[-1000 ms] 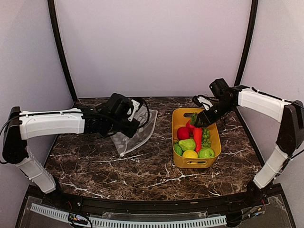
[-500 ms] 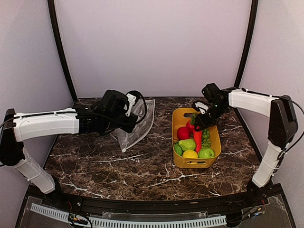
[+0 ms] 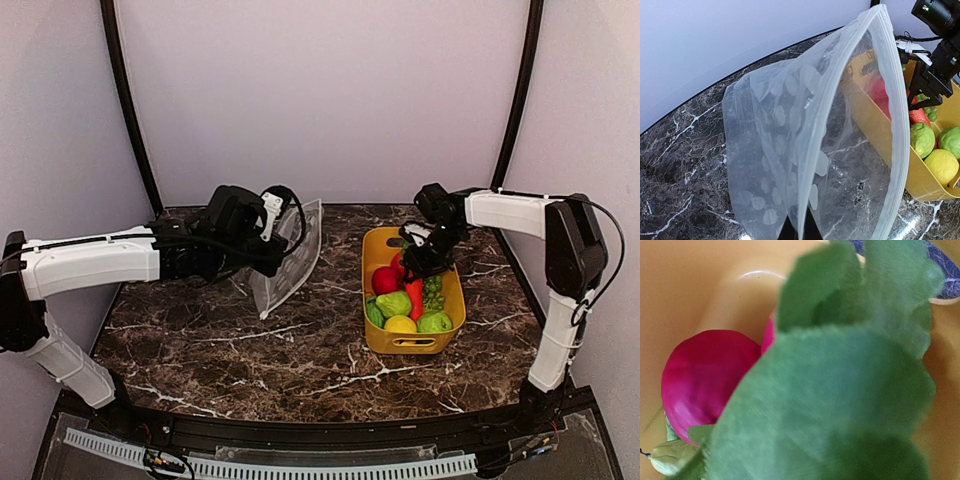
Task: Place the food in the zip-top bag and seal the zipper
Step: Pick up the fake vegetable from the bin.
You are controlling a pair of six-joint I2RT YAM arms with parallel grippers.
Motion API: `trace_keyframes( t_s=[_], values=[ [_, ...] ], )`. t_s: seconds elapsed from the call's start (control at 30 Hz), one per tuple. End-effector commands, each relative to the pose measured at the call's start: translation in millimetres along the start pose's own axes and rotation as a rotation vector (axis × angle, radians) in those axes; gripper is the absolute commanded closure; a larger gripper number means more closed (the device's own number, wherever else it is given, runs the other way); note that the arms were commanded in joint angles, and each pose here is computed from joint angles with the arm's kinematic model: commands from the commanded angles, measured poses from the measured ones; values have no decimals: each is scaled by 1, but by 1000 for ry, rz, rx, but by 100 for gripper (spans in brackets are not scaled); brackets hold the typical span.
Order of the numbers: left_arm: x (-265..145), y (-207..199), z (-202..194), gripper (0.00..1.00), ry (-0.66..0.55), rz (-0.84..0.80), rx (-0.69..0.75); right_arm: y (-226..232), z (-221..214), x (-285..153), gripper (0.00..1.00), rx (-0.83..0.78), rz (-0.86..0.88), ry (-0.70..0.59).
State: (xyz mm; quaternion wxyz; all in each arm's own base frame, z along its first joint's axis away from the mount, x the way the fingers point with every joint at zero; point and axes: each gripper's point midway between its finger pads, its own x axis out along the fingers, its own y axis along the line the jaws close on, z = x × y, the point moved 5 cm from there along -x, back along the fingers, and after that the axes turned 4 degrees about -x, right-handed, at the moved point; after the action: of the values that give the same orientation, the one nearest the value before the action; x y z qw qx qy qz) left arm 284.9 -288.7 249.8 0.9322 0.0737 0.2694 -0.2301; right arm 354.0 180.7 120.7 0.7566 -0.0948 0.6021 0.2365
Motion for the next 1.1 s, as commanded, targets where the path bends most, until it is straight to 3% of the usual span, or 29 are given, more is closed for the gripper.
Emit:
trace_keyframes(
  t_s=[0.0, 0.27, 0.47, 0.8, 1.07],
  values=[
    [-10, 3, 3, 99, -16, -22, -33, 7, 10, -4, 52, -2, 9, -15],
    [-5, 0, -1, 99, 9, -30, -35, 9, 15, -22, 62, -28, -11, -65],
    [-1, -1, -6, 99, 14, -39, -40, 8, 18, -73, 63, -78, -92, -210],
    [12, -6, -9, 99, 42, -33, -76, 24, 22, -138, 69, -134, -44, -420],
    [13, -21, 15, 99, 44, -109, -212, 55, 40, -225, 72, -280, 60, -741]
  ],
)
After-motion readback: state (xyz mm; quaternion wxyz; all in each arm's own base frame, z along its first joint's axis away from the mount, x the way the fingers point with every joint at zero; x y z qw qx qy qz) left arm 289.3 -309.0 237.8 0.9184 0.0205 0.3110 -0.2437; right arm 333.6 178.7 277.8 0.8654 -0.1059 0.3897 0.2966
